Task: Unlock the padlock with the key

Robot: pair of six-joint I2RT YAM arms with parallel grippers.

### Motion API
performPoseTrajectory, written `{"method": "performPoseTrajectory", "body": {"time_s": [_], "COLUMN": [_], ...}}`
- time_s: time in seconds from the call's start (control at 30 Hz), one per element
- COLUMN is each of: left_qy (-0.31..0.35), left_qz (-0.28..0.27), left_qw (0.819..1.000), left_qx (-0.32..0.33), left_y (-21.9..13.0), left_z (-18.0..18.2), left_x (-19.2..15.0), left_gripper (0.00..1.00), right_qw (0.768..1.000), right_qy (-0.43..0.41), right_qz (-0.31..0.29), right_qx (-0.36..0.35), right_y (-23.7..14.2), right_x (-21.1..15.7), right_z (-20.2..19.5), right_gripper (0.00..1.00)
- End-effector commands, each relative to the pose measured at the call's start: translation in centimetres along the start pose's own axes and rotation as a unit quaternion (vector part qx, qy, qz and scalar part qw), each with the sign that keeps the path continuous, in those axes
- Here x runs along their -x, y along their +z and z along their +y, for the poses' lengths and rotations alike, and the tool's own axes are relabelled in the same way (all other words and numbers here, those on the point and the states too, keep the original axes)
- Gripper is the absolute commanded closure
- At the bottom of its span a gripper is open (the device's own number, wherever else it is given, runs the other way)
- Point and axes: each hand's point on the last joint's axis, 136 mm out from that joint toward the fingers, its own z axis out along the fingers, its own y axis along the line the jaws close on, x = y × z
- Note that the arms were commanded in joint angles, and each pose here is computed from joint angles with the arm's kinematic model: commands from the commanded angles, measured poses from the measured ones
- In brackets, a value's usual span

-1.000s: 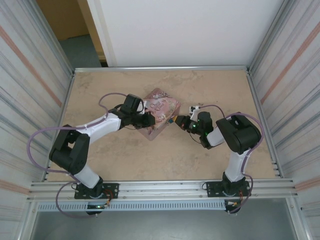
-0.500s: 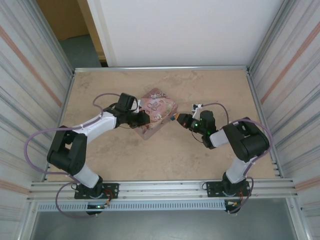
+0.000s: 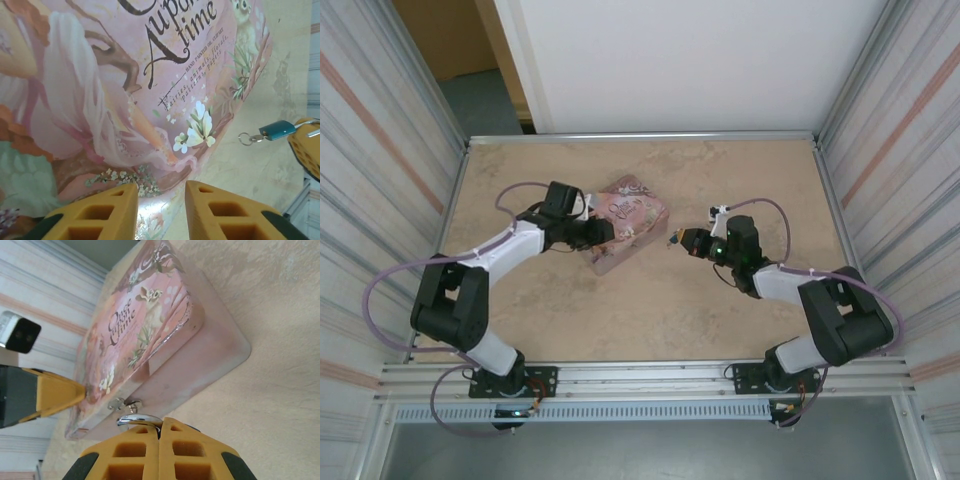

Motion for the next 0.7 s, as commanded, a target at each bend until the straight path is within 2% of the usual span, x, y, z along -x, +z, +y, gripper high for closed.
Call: {"method": "performPoseTrajectory", "body": {"time_s": [0.0,0.1,0.33,0.67], "left_qy": [0.020,0.035,0.066,0.081], "left_qz": [-0.026,-0.054,-0.125,-0.203], "left_qw": [0.999,0.998,0.989,0.971], "left_qx": [0.018,0.024,0.043,0.094], "left_y": [-2.0,-3.5,-7.2,-11.8], "left_z": [0.3,0.0,-0.1,2.4], "left_x": [0.3,0.6,0.6,-1.4], "left_gripper": [0.66,0.65,0.54,0.42], "right_qw": [0.999,0.998,0.993,0.983], "right_qy": [-0.041,-0.058,-0.100,-0.139], "right_qz": [0.004,0.009,0.032,0.080], "right_qx": [-0.022,-0.033,-0.050,-0.090], "right_y": [-0.8,-1.5,-3.4,-6.5], "right_x": [0.8,0.9,0.7,-1.2], "right_z": [0.5,0.9,2.2,3.2], "right_gripper": [1.00,1.00,1.00,1.00]}}
